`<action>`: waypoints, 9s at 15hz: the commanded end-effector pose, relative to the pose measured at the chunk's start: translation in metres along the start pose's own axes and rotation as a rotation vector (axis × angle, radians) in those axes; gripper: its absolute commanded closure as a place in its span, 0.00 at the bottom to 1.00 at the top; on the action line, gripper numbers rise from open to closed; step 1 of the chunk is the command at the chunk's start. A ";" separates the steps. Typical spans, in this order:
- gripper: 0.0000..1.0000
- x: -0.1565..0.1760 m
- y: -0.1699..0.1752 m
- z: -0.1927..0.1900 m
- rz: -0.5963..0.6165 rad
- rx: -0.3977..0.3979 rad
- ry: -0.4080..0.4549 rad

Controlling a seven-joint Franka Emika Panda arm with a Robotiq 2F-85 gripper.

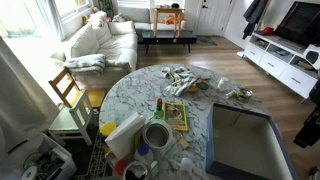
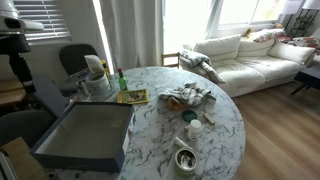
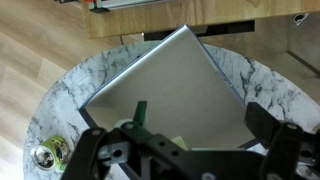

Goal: Turn the grey box over

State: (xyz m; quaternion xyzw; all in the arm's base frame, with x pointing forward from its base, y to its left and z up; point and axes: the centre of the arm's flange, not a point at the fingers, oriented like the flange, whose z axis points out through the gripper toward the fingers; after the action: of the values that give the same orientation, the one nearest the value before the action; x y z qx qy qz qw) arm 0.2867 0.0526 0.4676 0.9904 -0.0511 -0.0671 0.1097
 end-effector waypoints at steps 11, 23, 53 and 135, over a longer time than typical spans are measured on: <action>0.00 0.000 0.000 0.000 0.000 0.000 0.000; 0.00 0.056 0.056 0.132 0.599 0.054 -0.075; 1.00 0.081 0.084 0.267 0.870 -0.210 -0.196; 0.00 0.149 0.034 0.014 0.582 -0.449 0.119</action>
State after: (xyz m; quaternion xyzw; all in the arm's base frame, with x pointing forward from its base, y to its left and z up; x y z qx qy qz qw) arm 0.4283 -0.0008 0.4440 0.8879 -0.3079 0.0152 0.3415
